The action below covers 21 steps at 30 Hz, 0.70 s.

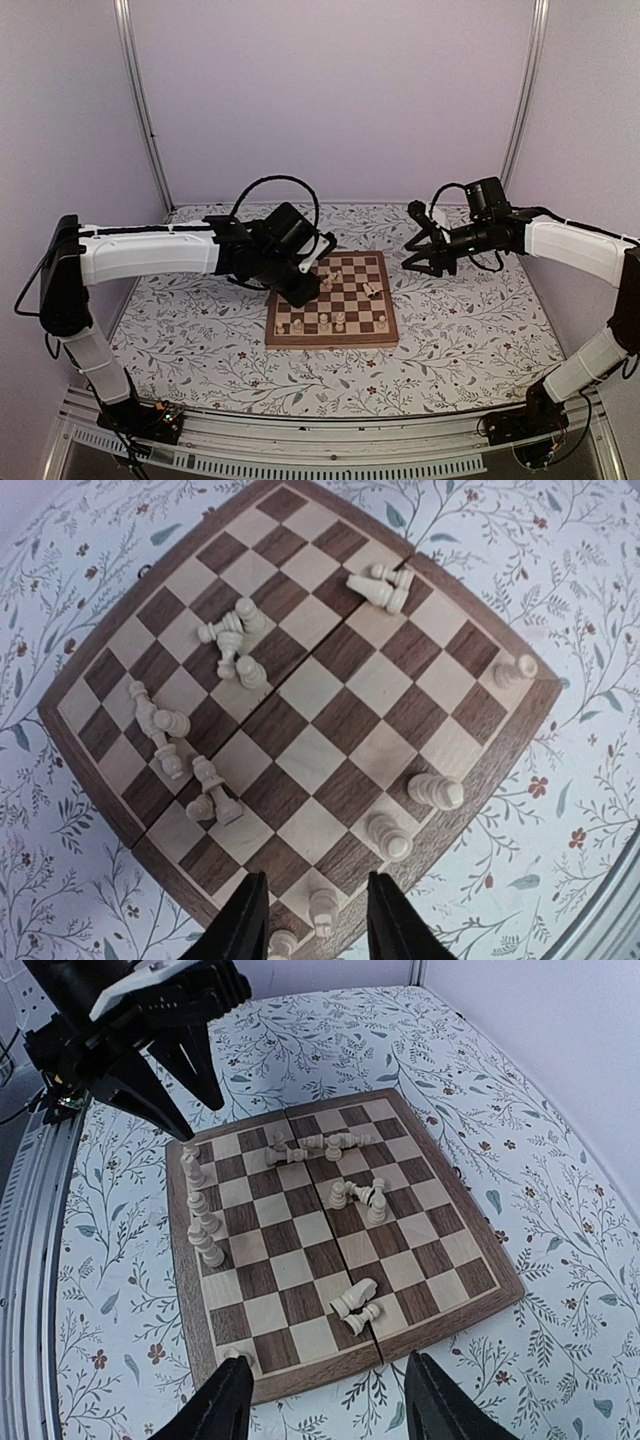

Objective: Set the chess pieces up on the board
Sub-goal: Place the chess piece on the chessboard, then pick up the chess piece from the chessboard.

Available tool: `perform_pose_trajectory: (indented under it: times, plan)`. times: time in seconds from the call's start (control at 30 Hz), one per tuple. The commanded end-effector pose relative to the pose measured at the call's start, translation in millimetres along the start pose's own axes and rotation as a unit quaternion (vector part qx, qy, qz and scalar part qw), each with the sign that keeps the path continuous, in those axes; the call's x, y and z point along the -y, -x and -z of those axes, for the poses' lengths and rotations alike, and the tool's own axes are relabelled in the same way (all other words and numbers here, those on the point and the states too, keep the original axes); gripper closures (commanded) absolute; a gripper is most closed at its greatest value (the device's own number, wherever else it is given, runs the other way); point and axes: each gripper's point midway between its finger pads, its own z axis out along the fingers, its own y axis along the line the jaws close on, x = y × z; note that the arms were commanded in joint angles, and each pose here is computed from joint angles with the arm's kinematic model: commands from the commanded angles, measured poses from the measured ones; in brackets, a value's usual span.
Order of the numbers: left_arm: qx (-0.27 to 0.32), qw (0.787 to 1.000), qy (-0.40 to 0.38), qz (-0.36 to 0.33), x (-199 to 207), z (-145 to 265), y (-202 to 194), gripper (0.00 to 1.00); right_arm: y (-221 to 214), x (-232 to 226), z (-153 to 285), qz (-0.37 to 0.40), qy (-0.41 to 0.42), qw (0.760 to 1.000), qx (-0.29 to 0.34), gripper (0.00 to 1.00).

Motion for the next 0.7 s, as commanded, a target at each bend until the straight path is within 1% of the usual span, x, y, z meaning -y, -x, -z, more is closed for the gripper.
perform_pose_trajectory:
  times: [0.0,0.13,0.27,0.4,0.5,0.67]
  plan:
    - [0.072,0.997,0.021,0.025,-18.8,24.1,38.1,0.63,5.4,14.4,-26.4,-0.017,-0.014,0.999,-0.026,0.47]
    - [0.103,0.991,0.041,0.075,-36.2,27.6,41.8,0.63,6.5,22.3,-57.2,-0.019,-0.006,0.999,-0.048,0.52]
    - [0.113,0.987,0.044,0.109,-45.3,28.9,35.2,0.63,6.4,29.4,-89.8,-0.02,0.013,0.998,-0.065,0.54]
    - [0.114,0.985,0.044,0.126,-51.2,28.5,26.3,0.62,1.9,38.8,-122.6,-0.023,0.025,0.996,-0.081,0.54]
    - [0.111,0.984,0.045,0.133,-54.5,27.6,20.7,0.6,6.3,40.7,-140.8,-0.016,0.03,0.996,-0.086,0.52]
    - [0.112,0.983,0.036,0.14,-53.5,26.4,17.8,0.6,-3.4,41.7,-171.1,-0.032,0.045,0.992,-0.111,0.48]
